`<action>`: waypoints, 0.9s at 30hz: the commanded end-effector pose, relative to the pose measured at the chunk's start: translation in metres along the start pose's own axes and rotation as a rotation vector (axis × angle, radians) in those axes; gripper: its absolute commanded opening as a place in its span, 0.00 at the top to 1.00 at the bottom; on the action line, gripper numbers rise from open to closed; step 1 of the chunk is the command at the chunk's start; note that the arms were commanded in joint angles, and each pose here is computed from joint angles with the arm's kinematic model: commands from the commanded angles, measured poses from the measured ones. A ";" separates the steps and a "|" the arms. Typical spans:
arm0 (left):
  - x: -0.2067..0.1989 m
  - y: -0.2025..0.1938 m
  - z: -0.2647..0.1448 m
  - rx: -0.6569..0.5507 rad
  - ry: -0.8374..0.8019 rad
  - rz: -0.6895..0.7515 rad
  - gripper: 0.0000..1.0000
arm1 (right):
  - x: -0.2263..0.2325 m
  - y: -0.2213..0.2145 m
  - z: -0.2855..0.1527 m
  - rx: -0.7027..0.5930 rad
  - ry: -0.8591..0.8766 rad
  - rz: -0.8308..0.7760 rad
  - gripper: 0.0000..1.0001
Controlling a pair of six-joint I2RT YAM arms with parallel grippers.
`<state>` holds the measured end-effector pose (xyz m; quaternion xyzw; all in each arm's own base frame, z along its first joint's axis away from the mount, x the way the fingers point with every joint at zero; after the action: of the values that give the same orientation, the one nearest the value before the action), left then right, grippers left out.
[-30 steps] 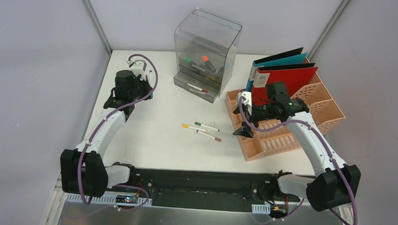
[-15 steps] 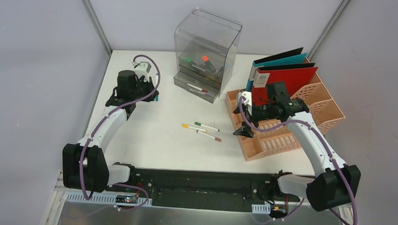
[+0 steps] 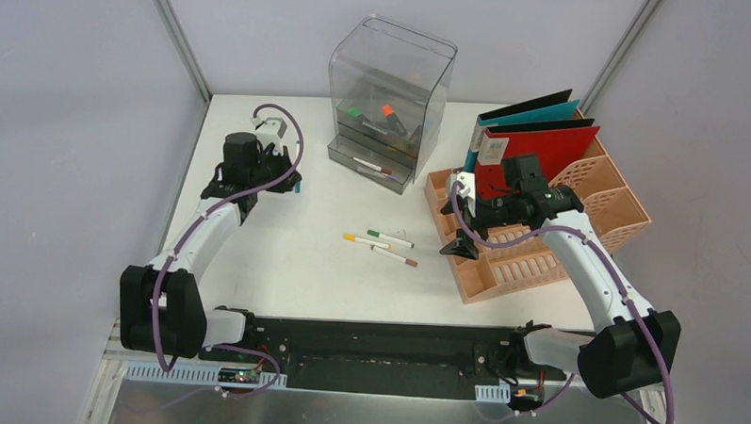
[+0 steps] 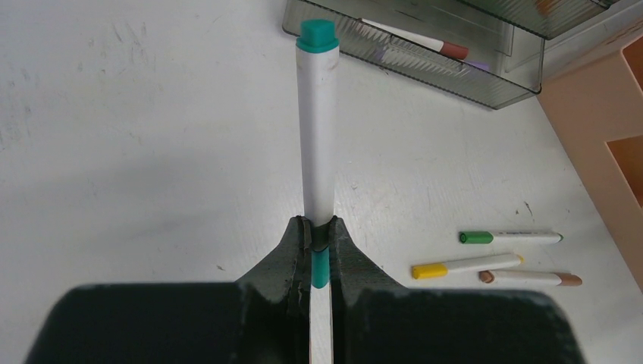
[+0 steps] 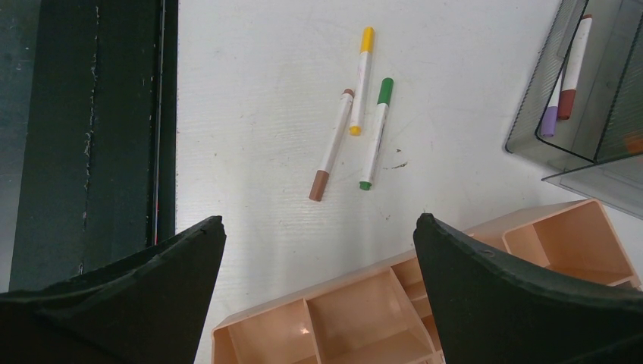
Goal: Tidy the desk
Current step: Place the stationery in the drawer.
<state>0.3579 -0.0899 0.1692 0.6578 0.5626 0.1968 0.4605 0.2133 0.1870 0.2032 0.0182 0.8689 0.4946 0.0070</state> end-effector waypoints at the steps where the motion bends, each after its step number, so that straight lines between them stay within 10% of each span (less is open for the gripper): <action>1: -0.011 0.021 0.001 -0.050 -0.041 0.008 1.00 | -0.005 0.018 -0.007 -0.045 -0.019 -0.072 0.01; 17: -0.014 0.021 0.007 -0.039 -0.062 -0.055 1.00 | -0.005 0.017 -0.007 -0.044 -0.020 -0.068 0.01; 27: -0.048 0.040 0.030 -0.049 -0.269 -0.631 1.00 | -0.007 0.015 -0.007 -0.037 -0.026 -0.068 0.01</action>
<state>0.3706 -0.1248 0.1656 0.5632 0.6428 0.0537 0.5165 0.2142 0.1860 0.2032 0.0202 0.8689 0.4946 0.0081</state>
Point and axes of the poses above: each gripper's point midway between its finger pads, its own z axis out along the fingers, its own x axis along the line the jaws close on, y = z × x, the point moved 1 cm from there along -z, back along the fingers, and after that the axes turned 3 degrees about z, right-handed, at the moved point
